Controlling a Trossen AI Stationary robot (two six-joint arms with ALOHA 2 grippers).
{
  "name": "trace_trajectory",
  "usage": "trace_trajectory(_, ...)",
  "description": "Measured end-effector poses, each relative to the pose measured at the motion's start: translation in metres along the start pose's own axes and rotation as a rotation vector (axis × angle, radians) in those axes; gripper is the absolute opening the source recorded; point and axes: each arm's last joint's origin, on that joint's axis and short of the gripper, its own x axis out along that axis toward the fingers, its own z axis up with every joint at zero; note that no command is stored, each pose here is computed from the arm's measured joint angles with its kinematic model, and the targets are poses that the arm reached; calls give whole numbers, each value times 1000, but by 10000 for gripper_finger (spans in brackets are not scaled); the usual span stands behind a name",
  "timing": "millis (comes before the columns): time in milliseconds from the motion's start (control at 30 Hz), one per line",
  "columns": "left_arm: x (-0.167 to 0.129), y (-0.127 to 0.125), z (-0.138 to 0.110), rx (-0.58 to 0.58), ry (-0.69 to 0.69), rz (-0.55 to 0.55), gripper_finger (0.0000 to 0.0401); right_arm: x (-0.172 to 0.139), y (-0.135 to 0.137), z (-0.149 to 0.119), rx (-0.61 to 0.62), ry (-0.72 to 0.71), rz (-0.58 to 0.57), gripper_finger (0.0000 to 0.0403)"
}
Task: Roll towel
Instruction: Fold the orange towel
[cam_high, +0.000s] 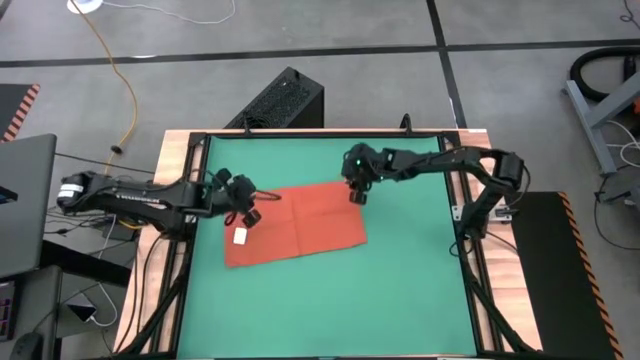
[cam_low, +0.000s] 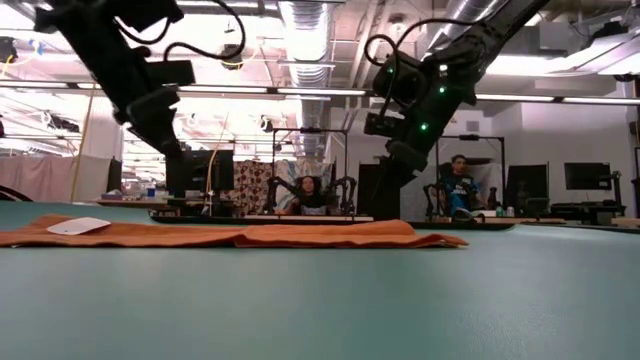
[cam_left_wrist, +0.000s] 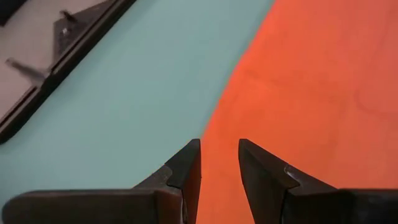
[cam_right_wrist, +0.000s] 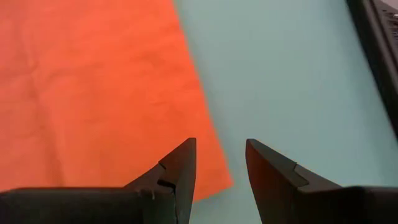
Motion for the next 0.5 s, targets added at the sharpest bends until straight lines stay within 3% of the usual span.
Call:
trace_trajectory(167, 20, 14, -3, -18, -27, -49, 97, 0, -11, 1, 21, -31, -26, 159)
trace_trajectory(367, 41, 34, -26, -75, 20, 12, 97, 0, -8, 1, 15, -25, -18, 159)
trace_trajectory(500, 48, 44, -35, -94, 70, -17, 97, 0, -4, 2, -2, -26, -10, 159)
